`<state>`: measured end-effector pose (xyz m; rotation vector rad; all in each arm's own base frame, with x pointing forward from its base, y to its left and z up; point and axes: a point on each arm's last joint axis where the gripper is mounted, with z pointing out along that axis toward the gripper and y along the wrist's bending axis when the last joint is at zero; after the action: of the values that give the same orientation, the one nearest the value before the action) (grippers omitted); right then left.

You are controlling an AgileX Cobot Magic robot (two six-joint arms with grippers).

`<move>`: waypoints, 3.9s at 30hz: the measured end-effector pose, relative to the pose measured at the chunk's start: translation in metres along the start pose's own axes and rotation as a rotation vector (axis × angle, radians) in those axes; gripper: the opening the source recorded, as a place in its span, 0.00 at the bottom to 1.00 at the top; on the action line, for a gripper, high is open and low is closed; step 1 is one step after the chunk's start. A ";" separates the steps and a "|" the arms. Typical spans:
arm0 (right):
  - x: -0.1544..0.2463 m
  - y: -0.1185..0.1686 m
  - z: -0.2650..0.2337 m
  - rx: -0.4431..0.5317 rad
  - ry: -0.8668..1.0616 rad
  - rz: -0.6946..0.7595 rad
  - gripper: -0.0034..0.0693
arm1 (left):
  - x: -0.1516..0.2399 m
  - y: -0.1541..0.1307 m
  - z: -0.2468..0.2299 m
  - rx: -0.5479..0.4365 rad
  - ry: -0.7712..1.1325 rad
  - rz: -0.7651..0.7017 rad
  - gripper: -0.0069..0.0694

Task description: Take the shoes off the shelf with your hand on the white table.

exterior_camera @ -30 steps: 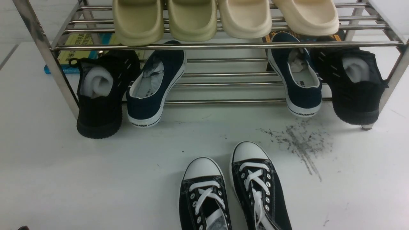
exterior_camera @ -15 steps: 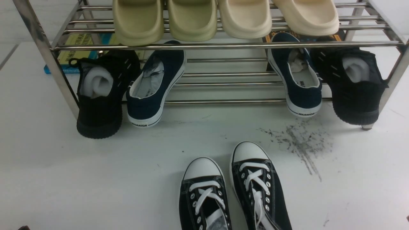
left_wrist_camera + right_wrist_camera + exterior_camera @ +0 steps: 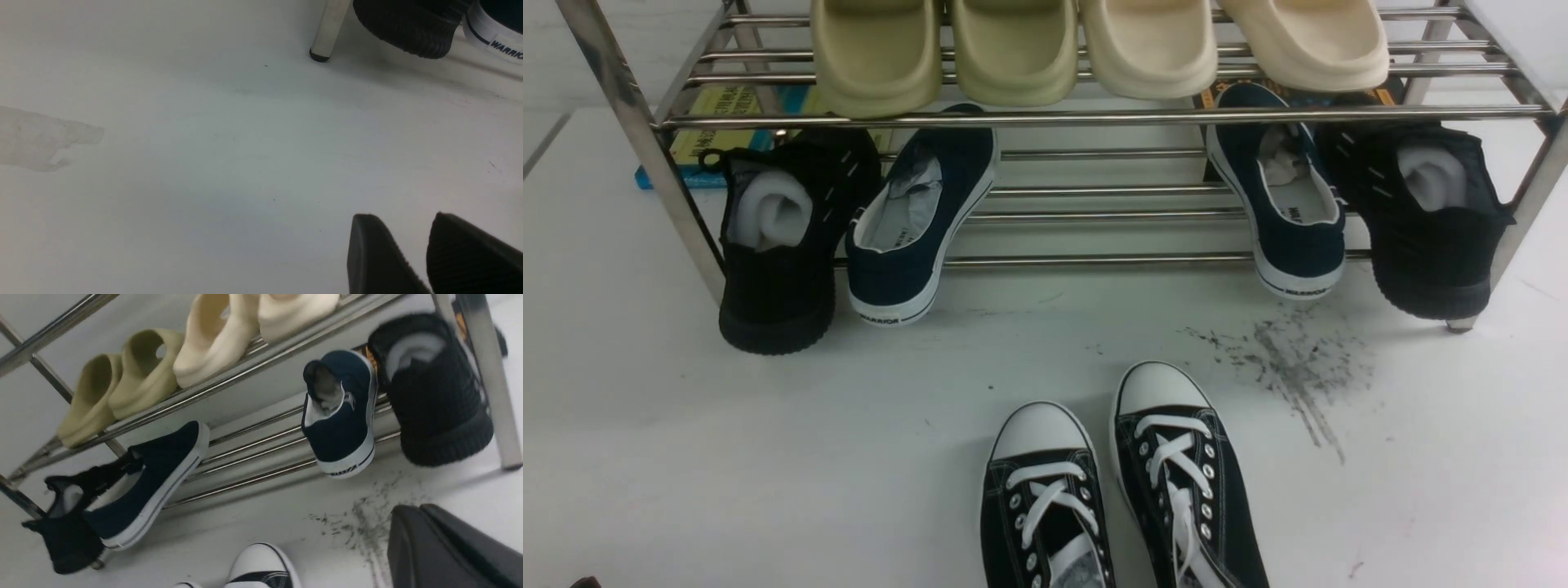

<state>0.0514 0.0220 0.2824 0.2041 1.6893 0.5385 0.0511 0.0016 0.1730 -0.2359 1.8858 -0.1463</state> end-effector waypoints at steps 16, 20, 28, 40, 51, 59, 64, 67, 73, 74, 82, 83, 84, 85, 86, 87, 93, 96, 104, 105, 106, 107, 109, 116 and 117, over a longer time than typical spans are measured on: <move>-0.040 0.005 0.151 0.045 0.981 -0.127 0.05 | 0.000 0.000 0.000 0.000 0.000 0.000 0.40; -0.035 0.032 0.175 -0.079 1.029 -0.196 0.05 | 0.000 0.000 0.000 0.000 0.000 0.000 0.40; -0.041 0.074 0.219 0.004 0.886 -0.412 0.15 | 0.000 0.000 0.000 0.000 0.000 0.000 0.40; -0.021 0.070 0.293 0.186 0.656 -0.455 0.57 | 0.000 0.000 0.000 0.000 0.000 0.000 0.40; 0.017 0.056 0.333 0.205 0.612 -0.468 0.60 | 0.000 -0.002 0.000 0.017 0.001 -0.067 0.40; 0.027 0.048 0.343 0.247 0.596 -0.488 0.57 | 0.002 -0.015 -0.001 0.152 0.070 -0.652 0.40; 0.027 0.047 0.343 0.260 0.595 -0.492 0.34 | 0.003 -0.019 -0.001 0.193 0.104 -0.842 0.40; 0.027 0.046 0.343 0.268 0.600 -0.487 0.12 | 0.003 -0.019 -0.001 0.194 0.099 -0.854 0.40; 0.011 0.052 0.327 0.297 0.617 -0.436 0.10 | 0.001 -0.017 0.000 0.197 0.059 -0.851 0.40; 0.006 0.054 0.321 0.295 0.620 -0.426 0.10 | 0.000 -0.017 0.000 0.201 0.058 -0.851 0.38; -0.025 0.071 0.275 0.222 0.764 -0.405 0.10 | -0.053 -0.037 -0.033 0.294 0.046 -0.640 0.13; -0.027 0.073 0.269 0.210 0.788 -0.399 0.10 | -0.061 -0.040 -0.037 0.293 0.065 -0.611 0.11; -0.026 0.073 0.269 0.211 0.795 -0.406 0.10 | -0.063 -0.041 -0.038 0.292 0.071 -0.604 0.11; -0.030 0.077 0.257 0.181 0.846 -0.399 0.10 | -0.079 -0.046 -0.039 0.267 0.149 -0.543 0.09; -0.030 0.077 0.257 0.181 0.852 -0.405 0.10 | -0.083 -0.048 -0.042 0.267 0.160 -0.524 0.09; -0.033 0.080 0.249 0.157 0.876 -0.400 0.10 | -0.096 -0.052 -0.041 0.245 0.228 -0.470 0.09; -0.049 0.087 0.217 0.107 0.945 -0.402 0.10 | -0.153 -0.069 -0.003 0.181 0.544 -0.210 0.09; -0.056 0.087 0.194 0.104 0.981 -0.386 0.10 | -0.183 -0.078 0.031 0.195 0.631 -0.122 0.12; -0.049 0.073 0.138 0.090 1.025 -0.350 0.10 | -0.211 -0.139 0.115 0.321 0.777 0.109 0.30; -0.049 0.072 0.135 0.088 1.023 -0.348 0.10 | -0.211 -0.147 0.122 0.320 0.779 0.136 0.32; -0.049 0.072 0.131 0.084 1.017 -0.346 0.10 | -0.211 -0.157 0.131 0.315 0.780 0.171 0.35; -0.050 0.072 0.128 0.079 1.010 -0.343 0.10 | -0.210 -0.165 0.138 0.310 0.779 0.200 0.37; -0.051 0.072 0.126 0.074 1.005 -0.340 0.10 | -0.208 -0.180 0.149 0.302 0.774 0.251 0.40; -0.052 0.074 0.125 0.062 0.995 -0.326 0.10 | -0.186 -0.223 0.193 0.192 0.716 0.393 0.53; -0.052 0.074 0.125 0.062 0.995 -0.326 0.10 | -0.184 -0.224 0.197 0.178 0.705 0.401 0.54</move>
<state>0.1705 0.0937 0.3490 -0.3602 2.6363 0.3479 0.3141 -0.1697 0.3278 0.3663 2.5555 -0.1318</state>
